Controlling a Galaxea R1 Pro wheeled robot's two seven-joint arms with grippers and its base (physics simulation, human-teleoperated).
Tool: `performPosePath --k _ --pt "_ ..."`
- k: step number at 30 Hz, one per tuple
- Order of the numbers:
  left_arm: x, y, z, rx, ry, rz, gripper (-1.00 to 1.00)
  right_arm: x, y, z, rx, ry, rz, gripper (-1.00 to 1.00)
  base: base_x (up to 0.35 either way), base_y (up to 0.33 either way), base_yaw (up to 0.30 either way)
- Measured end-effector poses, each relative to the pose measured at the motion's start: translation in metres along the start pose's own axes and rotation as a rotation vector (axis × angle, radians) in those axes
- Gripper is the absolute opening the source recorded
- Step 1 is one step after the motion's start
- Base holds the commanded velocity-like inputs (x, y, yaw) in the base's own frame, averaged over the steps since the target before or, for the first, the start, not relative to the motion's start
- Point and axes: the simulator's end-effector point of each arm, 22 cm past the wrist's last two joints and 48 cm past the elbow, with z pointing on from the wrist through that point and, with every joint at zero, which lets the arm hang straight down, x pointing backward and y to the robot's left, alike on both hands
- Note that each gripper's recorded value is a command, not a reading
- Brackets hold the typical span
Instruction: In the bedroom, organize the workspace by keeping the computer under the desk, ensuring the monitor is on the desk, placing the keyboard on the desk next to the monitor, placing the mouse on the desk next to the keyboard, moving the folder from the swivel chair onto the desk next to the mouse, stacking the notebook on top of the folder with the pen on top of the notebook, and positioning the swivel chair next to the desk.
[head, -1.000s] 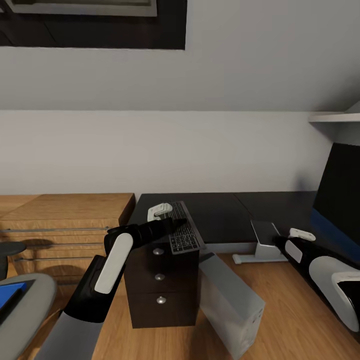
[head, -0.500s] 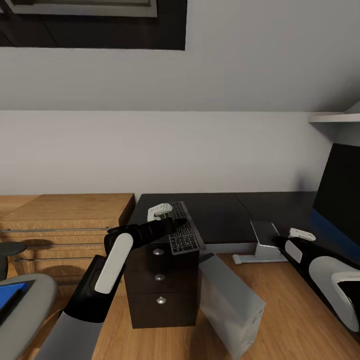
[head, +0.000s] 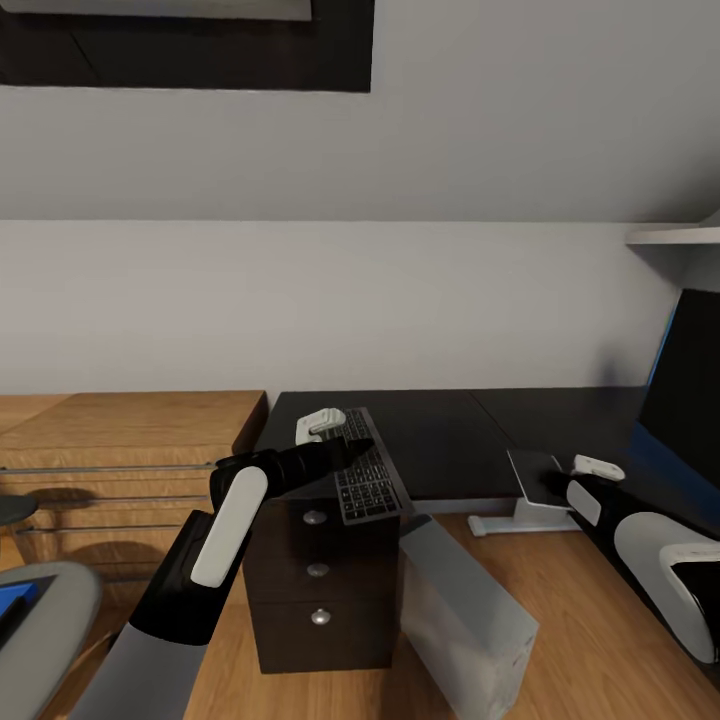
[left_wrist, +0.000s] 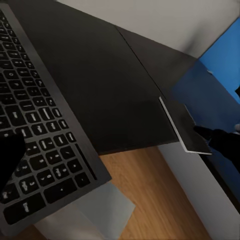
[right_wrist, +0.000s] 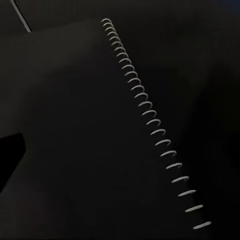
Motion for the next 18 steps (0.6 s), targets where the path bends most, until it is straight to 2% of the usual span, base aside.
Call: performPosePath --k 8,18 --pt "0.0001 0.0002 0.0001 -0.001 0.0 0.0 1.0 0.0 0.0026 -0.0001 -0.009 -0.001 0.0 1.0 0.045 0.0 0.0" --pt "0.0006 0.0006 0.0002 -0.003 0.001 0.0 1.0 -0.0002 0.003 -0.0002 -0.011 -0.002 -0.001 1.0 0.192 0.0 0.0"
